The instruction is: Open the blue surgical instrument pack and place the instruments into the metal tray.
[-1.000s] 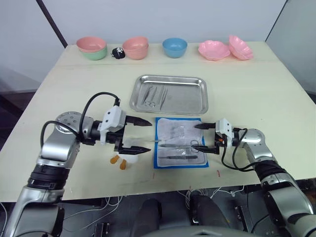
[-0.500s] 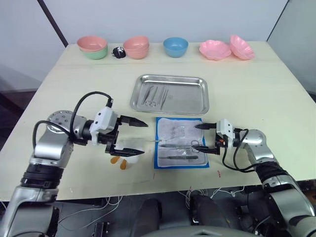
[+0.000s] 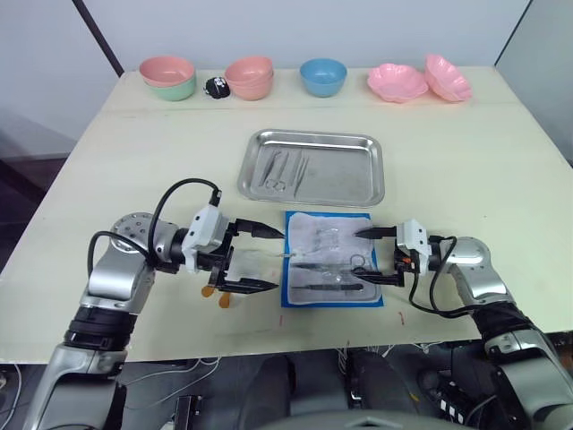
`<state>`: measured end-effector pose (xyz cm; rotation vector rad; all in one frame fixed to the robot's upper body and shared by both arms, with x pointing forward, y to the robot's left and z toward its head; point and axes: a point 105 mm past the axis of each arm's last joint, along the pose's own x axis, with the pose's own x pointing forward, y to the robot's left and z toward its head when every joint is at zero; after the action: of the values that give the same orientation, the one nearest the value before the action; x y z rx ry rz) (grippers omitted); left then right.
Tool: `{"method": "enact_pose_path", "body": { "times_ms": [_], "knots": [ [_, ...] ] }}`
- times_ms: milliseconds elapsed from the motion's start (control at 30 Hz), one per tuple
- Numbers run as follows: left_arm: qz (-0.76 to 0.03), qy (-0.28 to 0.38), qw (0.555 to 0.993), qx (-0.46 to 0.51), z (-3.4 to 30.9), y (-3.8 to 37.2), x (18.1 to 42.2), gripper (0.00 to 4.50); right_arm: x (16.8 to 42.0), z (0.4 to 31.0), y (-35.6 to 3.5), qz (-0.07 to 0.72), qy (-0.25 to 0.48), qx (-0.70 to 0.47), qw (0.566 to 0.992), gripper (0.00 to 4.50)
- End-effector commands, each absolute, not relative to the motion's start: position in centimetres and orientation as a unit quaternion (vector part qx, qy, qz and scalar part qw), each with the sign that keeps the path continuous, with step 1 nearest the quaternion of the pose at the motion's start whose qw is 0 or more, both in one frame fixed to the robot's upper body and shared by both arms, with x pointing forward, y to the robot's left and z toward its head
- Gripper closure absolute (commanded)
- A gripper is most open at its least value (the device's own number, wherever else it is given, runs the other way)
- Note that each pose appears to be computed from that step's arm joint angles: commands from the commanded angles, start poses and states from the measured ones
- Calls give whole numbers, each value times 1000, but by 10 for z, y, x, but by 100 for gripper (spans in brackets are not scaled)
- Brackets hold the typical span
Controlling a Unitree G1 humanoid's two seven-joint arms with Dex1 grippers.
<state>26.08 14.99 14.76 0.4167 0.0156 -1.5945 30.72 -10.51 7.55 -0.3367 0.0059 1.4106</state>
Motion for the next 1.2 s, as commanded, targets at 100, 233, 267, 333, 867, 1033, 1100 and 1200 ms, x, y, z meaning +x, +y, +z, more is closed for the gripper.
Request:
{"method": "enact_pose_path", "body": {
  "times_ms": [100, 233, 267, 333, 867, 1033, 1100, 1200],
  "knots": [
    [-718, -19, 668, 195, 151, 142, 255, 4, 306, 90, -112, 641, -16, -157, 751, 0],
    [-721, -25, 666, 191, 149, 138, 253, 4, 306, 101, -118, 635, -25, -158, 756, 0],
    [-722, -25, 665, 191, 148, 137, 252, 4, 306, 105, -119, 634, -29, -157, 757, 0],
    [-722, -25, 665, 190, 146, 135, 251, 4, 304, 111, -121, 633, -35, -156, 758, 0],
    [-718, 3, 669, 192, 115, 118, 264, 4, 240, 165, -155, 635, -31, -151, 757, 0],
    [-711, 16, 675, 194, 103, 113, 272, 4, 222, 182, -157, 631, -35, -151, 760, 0],
    [-708, 22, 678, 199, 98, 113, 277, 4, 216, 188, -156, 629, -38, -150, 762, 0],
    [-709, 30, 675, 203, 92, 112, 283, 4, 210, 195, -160, 622, -38, -151, 768, 0]
  ]
}}
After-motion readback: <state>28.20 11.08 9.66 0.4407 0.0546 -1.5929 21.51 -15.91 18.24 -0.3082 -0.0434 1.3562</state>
